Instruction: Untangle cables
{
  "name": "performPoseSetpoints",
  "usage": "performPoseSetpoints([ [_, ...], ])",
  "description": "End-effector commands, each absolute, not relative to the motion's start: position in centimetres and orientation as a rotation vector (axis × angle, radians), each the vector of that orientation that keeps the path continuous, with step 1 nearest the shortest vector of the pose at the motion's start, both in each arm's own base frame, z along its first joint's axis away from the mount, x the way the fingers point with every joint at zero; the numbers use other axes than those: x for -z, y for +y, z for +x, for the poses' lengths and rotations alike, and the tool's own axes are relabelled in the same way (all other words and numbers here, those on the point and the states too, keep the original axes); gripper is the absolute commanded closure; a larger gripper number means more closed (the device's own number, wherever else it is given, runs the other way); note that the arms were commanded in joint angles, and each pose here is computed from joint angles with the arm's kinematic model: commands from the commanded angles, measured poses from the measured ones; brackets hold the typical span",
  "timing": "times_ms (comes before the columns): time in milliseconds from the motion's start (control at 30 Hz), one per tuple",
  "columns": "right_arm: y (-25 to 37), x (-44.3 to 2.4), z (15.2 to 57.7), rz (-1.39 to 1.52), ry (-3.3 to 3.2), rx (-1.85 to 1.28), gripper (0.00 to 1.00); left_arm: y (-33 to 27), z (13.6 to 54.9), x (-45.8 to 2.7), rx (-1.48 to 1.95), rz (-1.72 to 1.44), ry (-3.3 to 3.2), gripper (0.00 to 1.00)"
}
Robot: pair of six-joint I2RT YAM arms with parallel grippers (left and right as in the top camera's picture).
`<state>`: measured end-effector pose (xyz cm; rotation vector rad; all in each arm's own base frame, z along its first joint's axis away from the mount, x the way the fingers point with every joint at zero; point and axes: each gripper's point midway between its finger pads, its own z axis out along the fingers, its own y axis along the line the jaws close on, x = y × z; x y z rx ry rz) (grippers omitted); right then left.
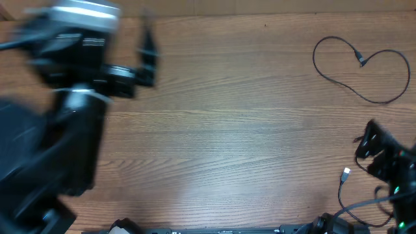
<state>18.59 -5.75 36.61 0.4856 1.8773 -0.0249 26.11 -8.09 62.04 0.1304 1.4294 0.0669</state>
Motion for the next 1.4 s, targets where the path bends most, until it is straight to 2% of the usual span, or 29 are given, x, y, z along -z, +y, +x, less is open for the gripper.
performPoseSetpoints([
  [0, -6.5, -39.6, 20.7, 0.423, 1.766, 0.043, 0.00, -7.6, 27.8, -63.0, -0.275, 0.144, 1.385, 0.00],
  [200, -7.6, -46.6, 23.3, 0.328, 1.502, 0.087, 0.00, -7.5, 27.6, -65.8, -0.345, 0.156, 1.273, 0.00],
  [400, -8.4, -49.5, 25.5, 0.287, 1.392, 0.085, 0.00, -9.4, 29.9, -62.9, -0.428, 0.284, 1.359, 0.00],
  [500, -6.8, -49.2, 27.9, 0.170, 1.423, -0.020, 0.00, -11.1, 30.2, -62.3, -0.415, 0.387, 1.337, 0.00],
  [600, -3.7, -46.3, 29.6, 0.033, 1.547, -0.208, 0.00, -11.8, 30.4, -61.7, -0.400, 0.429, 1.335, 0.00],
  [700, -1.2, -45.3, 30.0, -0.048, 1.576, -0.266, 0.00, -10.5, 30.7, -60.5, -0.442, 0.404, 1.373, 0.01],
  [933, 3.6, -45.9, 26.1, -0.238, 1.550, -0.280, 0.00, -2.7, 30.1, -53.6, -0.450, 0.208, 1.523, 0.00],
  [1200, 2.7, -49.0, 20.3, -0.187, 1.397, -0.140, 0.00, 2.7, 23.9, -46.9, -0.380, 0.085, 1.537, 0.00],
  [1367, 2.4, -48.9, 19.4, -0.169, 1.379, -0.112, 0.00, 3.6, 20.3, -43.5, -0.398, 0.076, 1.508, 0.00],
])
